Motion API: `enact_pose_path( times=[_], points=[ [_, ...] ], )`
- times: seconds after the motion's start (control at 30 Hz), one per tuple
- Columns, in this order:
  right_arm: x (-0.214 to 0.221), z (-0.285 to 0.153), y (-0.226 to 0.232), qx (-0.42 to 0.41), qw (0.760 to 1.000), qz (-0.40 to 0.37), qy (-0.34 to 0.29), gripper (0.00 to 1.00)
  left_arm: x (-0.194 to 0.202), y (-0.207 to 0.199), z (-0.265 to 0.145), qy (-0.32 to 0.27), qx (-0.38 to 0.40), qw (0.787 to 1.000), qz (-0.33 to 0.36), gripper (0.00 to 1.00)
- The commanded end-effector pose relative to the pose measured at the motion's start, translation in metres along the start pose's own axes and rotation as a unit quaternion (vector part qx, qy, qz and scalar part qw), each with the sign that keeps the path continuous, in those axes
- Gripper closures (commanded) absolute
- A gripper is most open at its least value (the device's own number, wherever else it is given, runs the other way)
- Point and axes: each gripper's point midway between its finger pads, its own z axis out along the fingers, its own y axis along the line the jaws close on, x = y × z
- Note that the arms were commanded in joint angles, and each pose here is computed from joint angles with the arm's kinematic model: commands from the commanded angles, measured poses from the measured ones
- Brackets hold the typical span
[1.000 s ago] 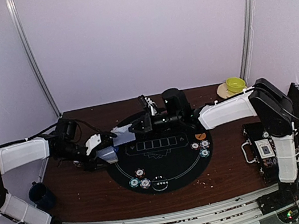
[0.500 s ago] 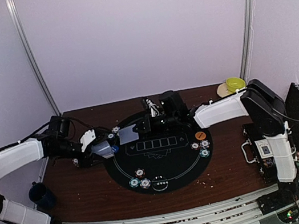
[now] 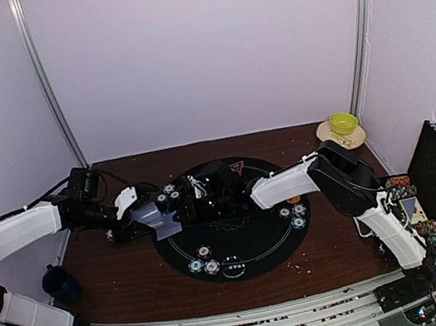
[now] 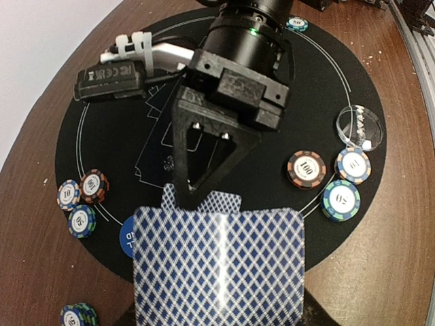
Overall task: Distribute texas hold em gaming equipment
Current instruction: Distribute the poker card in the small blind area.
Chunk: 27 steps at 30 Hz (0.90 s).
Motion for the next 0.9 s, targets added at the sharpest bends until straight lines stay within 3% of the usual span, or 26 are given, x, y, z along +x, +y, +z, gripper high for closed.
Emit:
enact_pose_path(
  times=[0.0, 0.47, 0.67, 0.87],
  points=[
    [0.004, 0.014, 0.010, -0.033, 0.999, 0.013, 0.005, 1.00, -0.008, 0.007, -0.004, -0.021, -0.013, 1.000, 0.005, 0.58],
    [0.018, 0.035, -0.009, -0.021, 0.999, 0.033, 0.012, 1.00, -0.005, 0.007, -0.002, -0.020, -0.008, 1.000, 0.001, 0.58],
    [0.016, 0.037, -0.014, -0.005, 0.999, 0.029, 0.014, 0.79, -0.005, 0.007, -0.001, -0.019, -0.007, 1.000, 0.000, 0.58],
    [0.009, 0.029, -0.011, 0.021, 1.000, 0.009, 0.011, 0.66, -0.005, 0.006, 0.000, -0.020, -0.005, 1.000, 0.001, 0.58]
  ],
)
